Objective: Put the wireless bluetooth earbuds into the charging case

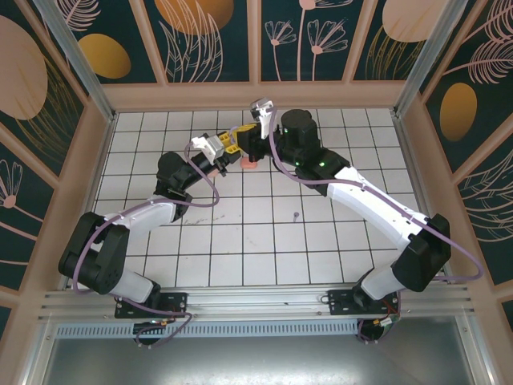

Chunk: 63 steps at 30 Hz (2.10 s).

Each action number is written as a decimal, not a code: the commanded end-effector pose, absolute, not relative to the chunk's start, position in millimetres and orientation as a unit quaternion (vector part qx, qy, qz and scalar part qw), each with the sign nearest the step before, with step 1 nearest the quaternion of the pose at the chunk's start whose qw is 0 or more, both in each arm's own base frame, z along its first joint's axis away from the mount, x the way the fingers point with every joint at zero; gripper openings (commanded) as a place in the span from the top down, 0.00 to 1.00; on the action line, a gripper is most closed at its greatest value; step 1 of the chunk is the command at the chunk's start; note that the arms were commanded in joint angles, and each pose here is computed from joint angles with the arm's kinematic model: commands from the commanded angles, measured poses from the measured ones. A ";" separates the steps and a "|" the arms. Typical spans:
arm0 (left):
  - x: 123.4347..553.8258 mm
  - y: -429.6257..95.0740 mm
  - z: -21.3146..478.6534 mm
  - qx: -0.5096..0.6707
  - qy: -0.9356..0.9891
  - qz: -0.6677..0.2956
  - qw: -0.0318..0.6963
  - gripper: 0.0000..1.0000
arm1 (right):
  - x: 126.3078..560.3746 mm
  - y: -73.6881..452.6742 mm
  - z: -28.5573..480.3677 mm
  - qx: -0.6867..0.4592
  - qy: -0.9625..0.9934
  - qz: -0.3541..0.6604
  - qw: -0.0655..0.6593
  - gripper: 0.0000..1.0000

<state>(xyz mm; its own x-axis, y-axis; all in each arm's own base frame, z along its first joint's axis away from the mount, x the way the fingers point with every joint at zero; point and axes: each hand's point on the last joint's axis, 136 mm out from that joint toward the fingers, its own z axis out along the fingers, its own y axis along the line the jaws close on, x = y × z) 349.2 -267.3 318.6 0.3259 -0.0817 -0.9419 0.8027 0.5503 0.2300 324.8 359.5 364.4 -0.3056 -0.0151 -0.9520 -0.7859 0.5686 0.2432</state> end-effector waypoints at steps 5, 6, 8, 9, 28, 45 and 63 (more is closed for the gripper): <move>338.1 -271.2 337.7 0.377 0.466 -0.313 0.737 1.00 | 330.0 357.3 390.7 -0.271 0.693 0.380 0.550 0.90; 338.0 -270.7 338.2 0.377 0.466 -0.312 0.737 1.00 | 330.9 357.7 388.4 -0.271 0.694 0.380 0.548 0.90; 335.7 -271.3 339.9 0.378 0.463 -0.315 0.737 1.00 | 333.1 356.7 385.9 -0.269 0.697 0.378 0.548 0.90; 334.8 -271.0 341.0 0.378 0.462 -0.315 0.738 1.00 | 334.3 356.3 384.4 -0.268 0.698 0.376 0.547 0.90; 325.4 -270.5 355.9 0.381 0.444 -0.319 0.746 1.00 | 335.8 364.3 353.4 -0.272 0.718 0.386 0.511 0.93; 325.7 -269.9 368.2 0.364 0.437 -0.339 0.750 1.00 | 320.2 358.4 336.9 -0.265 0.718 0.396 0.508 0.96; 321.7 -268.9 377.8 0.361 0.427 -0.346 0.753 1.00 | 320.2 348.7 290.0 -0.310 0.750 0.317 0.491 0.97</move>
